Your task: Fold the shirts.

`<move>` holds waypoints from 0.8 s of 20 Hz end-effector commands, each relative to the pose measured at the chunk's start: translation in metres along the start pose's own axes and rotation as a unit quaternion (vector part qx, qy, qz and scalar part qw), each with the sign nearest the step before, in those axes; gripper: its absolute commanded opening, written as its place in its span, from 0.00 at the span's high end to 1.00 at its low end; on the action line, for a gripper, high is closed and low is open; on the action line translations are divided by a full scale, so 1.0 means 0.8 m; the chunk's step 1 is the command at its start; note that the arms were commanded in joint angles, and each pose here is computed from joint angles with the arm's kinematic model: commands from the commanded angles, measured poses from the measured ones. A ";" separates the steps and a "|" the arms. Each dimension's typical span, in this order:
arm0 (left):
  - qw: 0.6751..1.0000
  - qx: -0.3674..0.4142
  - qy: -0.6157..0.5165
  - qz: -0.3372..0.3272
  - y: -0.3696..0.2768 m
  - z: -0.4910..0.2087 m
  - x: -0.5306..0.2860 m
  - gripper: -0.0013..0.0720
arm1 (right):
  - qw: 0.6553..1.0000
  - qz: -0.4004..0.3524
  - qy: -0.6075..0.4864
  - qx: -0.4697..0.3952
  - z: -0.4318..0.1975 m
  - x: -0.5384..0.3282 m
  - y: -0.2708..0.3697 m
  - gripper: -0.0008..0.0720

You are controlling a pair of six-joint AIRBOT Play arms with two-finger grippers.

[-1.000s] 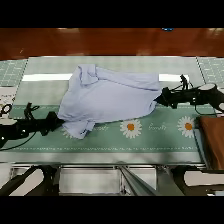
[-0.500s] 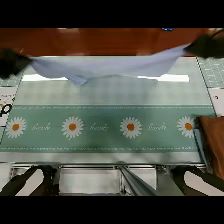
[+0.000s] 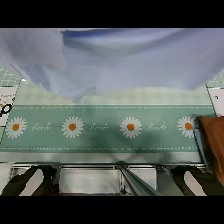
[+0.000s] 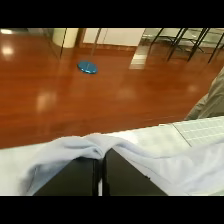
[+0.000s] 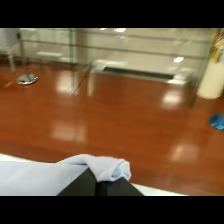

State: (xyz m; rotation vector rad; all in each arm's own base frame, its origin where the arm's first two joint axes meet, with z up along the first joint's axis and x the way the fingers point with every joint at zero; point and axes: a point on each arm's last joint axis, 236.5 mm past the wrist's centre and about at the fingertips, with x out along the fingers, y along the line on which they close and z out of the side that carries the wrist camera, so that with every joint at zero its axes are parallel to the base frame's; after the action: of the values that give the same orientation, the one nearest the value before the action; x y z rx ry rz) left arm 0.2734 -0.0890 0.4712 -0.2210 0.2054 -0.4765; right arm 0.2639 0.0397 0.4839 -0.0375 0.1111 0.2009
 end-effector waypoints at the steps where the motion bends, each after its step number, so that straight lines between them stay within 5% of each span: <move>1: 0.997 0.061 0.007 0.040 -0.040 -0.013 -0.062 0.96 | 0.997 -0.069 -0.002 -0.028 -0.002 -0.075 -0.010 0.95; 8: 0.974 0.097 -0.087 0.185 -0.066 -0.019 -0.205 0.96 | 0.995 -0.102 0.010 -0.011 -0.020 -0.128 -0.008 0.95; 16: 0.975 0.031 -0.040 0.218 -0.019 -0.050 -0.182 0.96 | 0.991 -0.062 0.118 0.033 -0.102 -0.068 -0.007 0.95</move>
State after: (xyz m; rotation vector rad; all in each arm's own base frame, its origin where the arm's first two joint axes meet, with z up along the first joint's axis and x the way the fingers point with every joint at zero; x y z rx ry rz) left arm 0.1116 -0.0522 0.4788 -0.0787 0.0749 -0.0736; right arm 0.1889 0.0132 0.4417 -0.0341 0.2460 0.0252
